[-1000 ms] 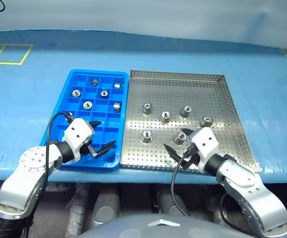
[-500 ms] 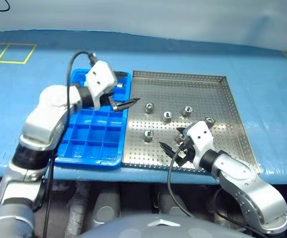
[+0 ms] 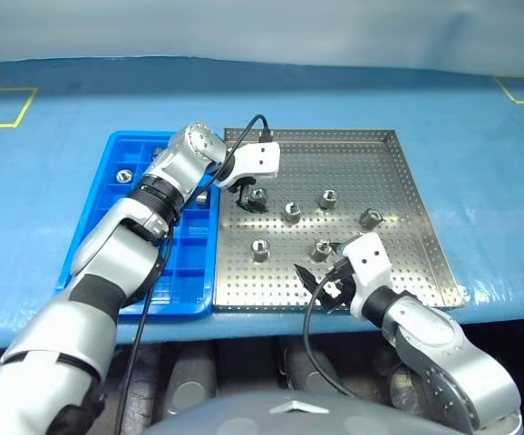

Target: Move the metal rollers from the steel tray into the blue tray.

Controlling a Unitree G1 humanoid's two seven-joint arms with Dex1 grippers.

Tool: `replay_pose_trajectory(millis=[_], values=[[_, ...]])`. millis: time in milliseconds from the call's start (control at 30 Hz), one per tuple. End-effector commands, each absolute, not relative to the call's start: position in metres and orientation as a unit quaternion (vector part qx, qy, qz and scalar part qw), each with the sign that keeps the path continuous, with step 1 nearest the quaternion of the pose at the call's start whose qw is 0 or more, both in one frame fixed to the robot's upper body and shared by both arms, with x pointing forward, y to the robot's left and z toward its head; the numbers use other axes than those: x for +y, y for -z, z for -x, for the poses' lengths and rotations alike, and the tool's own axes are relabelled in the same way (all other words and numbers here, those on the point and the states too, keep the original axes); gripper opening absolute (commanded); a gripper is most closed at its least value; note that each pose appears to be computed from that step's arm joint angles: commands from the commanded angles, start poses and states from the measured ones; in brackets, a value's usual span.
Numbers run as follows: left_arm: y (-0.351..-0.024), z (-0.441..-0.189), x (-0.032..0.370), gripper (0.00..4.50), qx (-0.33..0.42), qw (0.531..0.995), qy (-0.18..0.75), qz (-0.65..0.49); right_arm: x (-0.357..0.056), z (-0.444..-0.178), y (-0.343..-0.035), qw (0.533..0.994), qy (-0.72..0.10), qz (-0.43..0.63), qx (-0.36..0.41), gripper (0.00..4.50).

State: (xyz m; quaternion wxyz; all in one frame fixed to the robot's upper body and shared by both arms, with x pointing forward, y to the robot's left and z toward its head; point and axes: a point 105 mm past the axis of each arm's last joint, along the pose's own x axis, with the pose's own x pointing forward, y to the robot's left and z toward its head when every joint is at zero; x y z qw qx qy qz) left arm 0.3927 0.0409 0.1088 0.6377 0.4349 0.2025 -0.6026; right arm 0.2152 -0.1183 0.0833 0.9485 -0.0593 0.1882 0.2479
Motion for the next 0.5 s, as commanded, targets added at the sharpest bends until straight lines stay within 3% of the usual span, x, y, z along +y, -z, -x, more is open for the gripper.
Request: replay_pose_trajectory(millis=[33,333,433,500], values=[[-0.112,-0.400,0.043,4.50,0.206,0.633,0.587,-0.461,-0.114,-0.213,-0.099,0.956,-0.245,0.061,0.149,4.47],[-0.105,-0.410,0.045,4.50,0.208,0.654,0.556,-0.468,-0.114,-0.212,-0.099,0.959,-0.236,0.058,0.146,4.47],[-0.106,-0.412,0.043,3.95,0.201,0.664,0.550,-0.464,-0.114,-0.212,-0.099,0.959,-0.236,0.059,0.145,4.50],[-0.106,-0.412,0.042,3.27,0.199,0.668,0.547,-0.463,-0.114,-0.212,-0.099,0.959,-0.236,0.060,0.145,4.50]])
